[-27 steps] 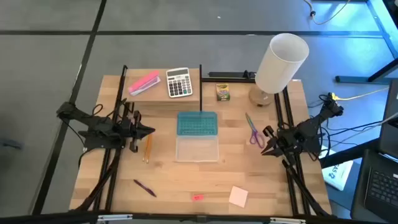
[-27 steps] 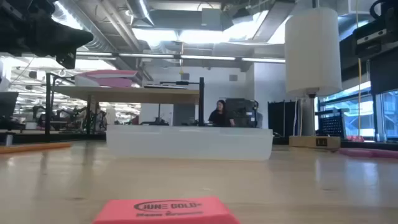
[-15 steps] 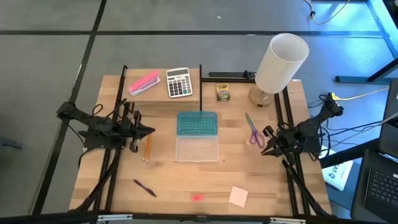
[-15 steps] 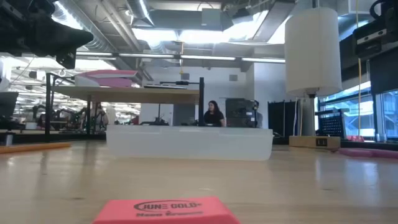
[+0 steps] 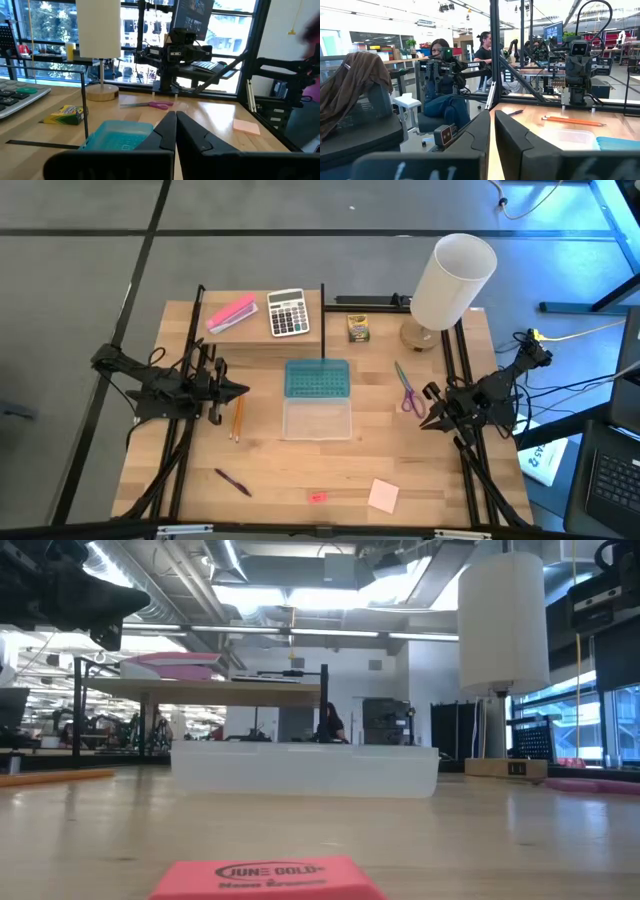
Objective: Pack school essentials
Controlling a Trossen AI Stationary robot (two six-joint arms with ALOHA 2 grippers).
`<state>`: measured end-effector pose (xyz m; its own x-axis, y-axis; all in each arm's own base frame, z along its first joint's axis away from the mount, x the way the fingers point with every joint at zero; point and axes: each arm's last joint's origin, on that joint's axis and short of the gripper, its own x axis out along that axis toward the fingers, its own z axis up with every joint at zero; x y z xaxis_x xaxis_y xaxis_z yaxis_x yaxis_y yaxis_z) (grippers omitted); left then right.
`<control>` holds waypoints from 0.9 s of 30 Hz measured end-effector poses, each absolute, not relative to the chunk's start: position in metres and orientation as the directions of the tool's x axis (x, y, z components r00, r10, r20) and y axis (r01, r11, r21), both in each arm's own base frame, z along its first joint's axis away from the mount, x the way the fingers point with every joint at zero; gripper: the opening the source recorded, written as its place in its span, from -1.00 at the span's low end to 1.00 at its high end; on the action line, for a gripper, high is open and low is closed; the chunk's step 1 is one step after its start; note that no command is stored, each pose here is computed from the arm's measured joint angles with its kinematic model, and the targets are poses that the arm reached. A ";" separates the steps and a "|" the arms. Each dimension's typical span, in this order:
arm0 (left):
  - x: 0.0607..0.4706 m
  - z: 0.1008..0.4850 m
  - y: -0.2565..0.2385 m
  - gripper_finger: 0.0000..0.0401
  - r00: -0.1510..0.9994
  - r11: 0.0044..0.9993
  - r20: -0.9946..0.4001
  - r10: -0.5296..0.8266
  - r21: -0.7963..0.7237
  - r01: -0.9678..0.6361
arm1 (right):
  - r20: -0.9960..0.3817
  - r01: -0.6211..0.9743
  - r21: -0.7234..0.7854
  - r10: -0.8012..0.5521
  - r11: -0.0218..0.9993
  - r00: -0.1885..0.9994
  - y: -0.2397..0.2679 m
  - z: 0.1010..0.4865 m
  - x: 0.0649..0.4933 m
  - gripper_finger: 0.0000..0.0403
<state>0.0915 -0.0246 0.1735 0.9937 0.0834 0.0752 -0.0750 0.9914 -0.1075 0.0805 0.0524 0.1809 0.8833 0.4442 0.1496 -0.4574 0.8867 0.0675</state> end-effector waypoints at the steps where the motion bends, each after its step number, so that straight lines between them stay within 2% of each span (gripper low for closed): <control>1: 0.092 0.174 -0.025 -1.00 0.994 0.991 0.075 0.084 -0.108 -0.075 | 0.150 -0.457 0.067 0.444 0.887 0.883 0.052 0.181 0.080 -0.85; 19: 0.092 0.174 -0.025 -1.00 0.994 0.991 0.075 0.083 -0.108 -0.075 | 0.150 -0.457 0.065 0.444 0.887 0.883 0.052 0.181 0.080 -0.85; 27: 0.091 0.174 -0.025 -1.00 0.994 0.991 0.075 0.084 -0.107 -0.076 | 0.228 -0.420 -0.042 0.418 0.907 0.879 0.051 0.189 0.079 -0.85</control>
<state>0.0915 -0.0245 0.1736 0.9936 0.0840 0.0753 -0.0756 0.9913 -0.1074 0.0795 0.0510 0.1886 0.8793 0.4180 0.2282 -0.4200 0.9065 -0.0421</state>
